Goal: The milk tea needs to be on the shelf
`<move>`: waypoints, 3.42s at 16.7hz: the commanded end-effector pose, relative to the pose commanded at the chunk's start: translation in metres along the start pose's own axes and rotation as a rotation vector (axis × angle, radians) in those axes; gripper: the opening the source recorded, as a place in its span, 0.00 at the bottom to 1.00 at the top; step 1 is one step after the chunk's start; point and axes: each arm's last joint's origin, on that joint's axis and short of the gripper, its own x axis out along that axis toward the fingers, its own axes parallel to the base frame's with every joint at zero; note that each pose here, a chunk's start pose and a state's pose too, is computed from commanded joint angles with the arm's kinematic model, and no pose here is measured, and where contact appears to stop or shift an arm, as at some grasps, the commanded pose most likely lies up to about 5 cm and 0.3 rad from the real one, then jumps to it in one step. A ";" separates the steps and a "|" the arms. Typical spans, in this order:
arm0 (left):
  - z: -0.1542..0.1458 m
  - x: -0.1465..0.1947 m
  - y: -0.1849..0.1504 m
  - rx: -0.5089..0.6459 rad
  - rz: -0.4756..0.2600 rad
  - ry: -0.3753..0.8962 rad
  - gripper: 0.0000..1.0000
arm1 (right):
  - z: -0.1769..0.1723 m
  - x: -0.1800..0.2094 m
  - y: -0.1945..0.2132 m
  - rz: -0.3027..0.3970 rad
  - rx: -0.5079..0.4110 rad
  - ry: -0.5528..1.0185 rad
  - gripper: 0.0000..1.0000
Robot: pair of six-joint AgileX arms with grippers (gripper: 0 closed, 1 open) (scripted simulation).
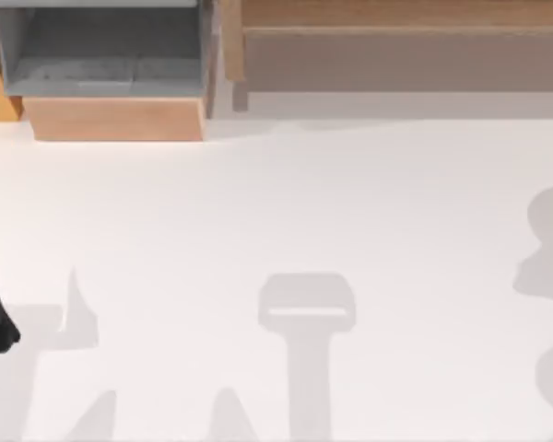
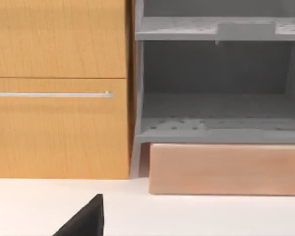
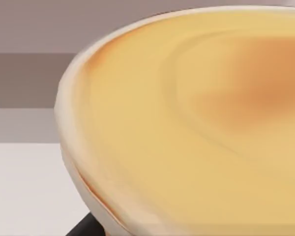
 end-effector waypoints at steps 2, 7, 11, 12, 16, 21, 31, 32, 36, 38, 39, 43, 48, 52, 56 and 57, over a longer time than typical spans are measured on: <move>0.000 0.000 0.000 0.000 0.000 0.000 1.00 | 0.000 0.000 0.000 0.000 0.000 0.000 0.00; 0.000 0.000 0.000 0.000 0.000 0.000 1.00 | 0.002 -0.001 0.000 -0.002 0.002 -0.001 0.00; 0.000 0.000 0.000 0.000 0.000 0.000 1.00 | 0.010 -0.002 0.000 -0.001 0.002 0.001 0.00; 0.000 0.000 0.000 0.000 0.000 0.000 1.00 | 0.010 -0.002 0.000 -0.001 0.002 0.001 0.00; 0.000 0.000 0.000 0.000 0.000 0.000 1.00 | 0.014 -0.001 -0.001 -0.004 -0.005 -0.020 0.00; 0.000 0.000 0.000 0.000 0.000 0.000 1.00 | 0.066 0.018 -0.006 -0.031 -0.060 -0.175 0.00; 0.000 0.000 0.000 0.000 0.000 0.000 1.00 | 0.173 0.067 0.029 -0.012 -0.038 -0.218 0.00; 0.000 0.000 0.000 0.000 0.000 0.000 1.00 | 0.180 0.072 0.036 -0.007 -0.031 -0.199 0.00; 0.000 0.000 0.000 0.000 0.000 0.000 1.00 | 0.202 0.086 0.061 0.010 -0.008 -0.105 0.00; 0.000 0.000 0.000 0.000 0.000 0.000 1.00 | 0.210 0.091 0.073 0.014 -0.002 -0.060 0.00; 0.000 0.000 0.000 0.000 0.000 0.000 1.00 | 0.214 0.092 0.077 0.015 0.000 -0.041 0.00; 0.000 0.000 0.000 0.000 0.000 0.000 1.00 | 0.230 0.093 0.088 0.006 0.004 -0.003 0.00; 0.000 0.000 0.000 0.000 0.000 0.000 1.00 | 0.236 0.092 0.090 -0.001 0.005 0.000 0.00; 0.000 0.000 0.000 0.000 0.000 0.000 1.00 | 0.230 0.097 0.088 -0.004 0.010 0.011 0.00; 0.000 0.000 0.000 0.000 0.000 0.000 1.00 | 0.219 0.121 0.090 0.003 0.007 0.004 0.00; 0.000 0.000 0.000 0.000 0.000 0.000 1.00 | 0.217 0.126 0.091 0.002 0.005 -0.002 0.00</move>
